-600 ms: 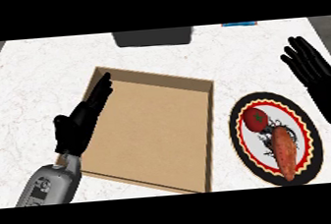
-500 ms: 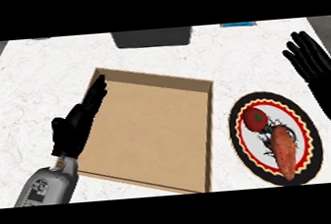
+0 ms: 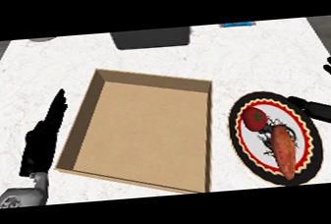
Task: Pick the sweet potato from the plate and place it in the cardboard box
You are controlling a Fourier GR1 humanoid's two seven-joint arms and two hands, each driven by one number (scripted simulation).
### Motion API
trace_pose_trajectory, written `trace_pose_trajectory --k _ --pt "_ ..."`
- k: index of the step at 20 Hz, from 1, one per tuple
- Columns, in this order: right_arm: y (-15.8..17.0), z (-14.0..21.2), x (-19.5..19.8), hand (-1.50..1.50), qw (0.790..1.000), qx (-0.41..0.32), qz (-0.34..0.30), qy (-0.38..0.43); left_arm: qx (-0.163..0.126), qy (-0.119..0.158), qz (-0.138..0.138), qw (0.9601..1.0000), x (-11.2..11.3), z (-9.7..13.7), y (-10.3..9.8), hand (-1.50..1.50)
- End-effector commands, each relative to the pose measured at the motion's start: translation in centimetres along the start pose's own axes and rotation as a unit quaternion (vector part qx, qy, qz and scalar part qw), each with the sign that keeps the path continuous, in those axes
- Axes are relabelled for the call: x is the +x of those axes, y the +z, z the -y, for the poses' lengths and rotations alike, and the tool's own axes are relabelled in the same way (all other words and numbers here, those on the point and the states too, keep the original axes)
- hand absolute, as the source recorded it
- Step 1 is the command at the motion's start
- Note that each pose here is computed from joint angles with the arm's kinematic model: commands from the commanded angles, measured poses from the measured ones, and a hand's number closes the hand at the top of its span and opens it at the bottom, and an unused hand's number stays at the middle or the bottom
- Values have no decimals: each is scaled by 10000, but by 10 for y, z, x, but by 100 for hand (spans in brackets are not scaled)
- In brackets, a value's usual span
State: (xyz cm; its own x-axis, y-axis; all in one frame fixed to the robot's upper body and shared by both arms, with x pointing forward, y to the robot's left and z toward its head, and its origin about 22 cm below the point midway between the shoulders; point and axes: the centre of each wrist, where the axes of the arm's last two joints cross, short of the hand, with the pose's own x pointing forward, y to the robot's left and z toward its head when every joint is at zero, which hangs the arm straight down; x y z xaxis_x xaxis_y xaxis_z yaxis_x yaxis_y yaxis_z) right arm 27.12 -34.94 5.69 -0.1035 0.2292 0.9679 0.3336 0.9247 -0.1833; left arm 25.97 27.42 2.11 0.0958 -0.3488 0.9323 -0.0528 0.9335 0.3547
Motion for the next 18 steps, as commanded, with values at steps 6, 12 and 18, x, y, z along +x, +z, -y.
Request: trace_pose_trajectory --k 6,12,18 --pt "23 35 -28 -150 9955 247 -73 916 238 -137 -73 9996 -28 -10 23 0" --pt "21 63 -1 -150 9455 1589 -658 2765 187 -51 -168 9997 -17 -11 12 0" --pt "21 61 24 -150 8659 2912 -1588 3744 179 -62 -34 9998 -16 -11 22 0"
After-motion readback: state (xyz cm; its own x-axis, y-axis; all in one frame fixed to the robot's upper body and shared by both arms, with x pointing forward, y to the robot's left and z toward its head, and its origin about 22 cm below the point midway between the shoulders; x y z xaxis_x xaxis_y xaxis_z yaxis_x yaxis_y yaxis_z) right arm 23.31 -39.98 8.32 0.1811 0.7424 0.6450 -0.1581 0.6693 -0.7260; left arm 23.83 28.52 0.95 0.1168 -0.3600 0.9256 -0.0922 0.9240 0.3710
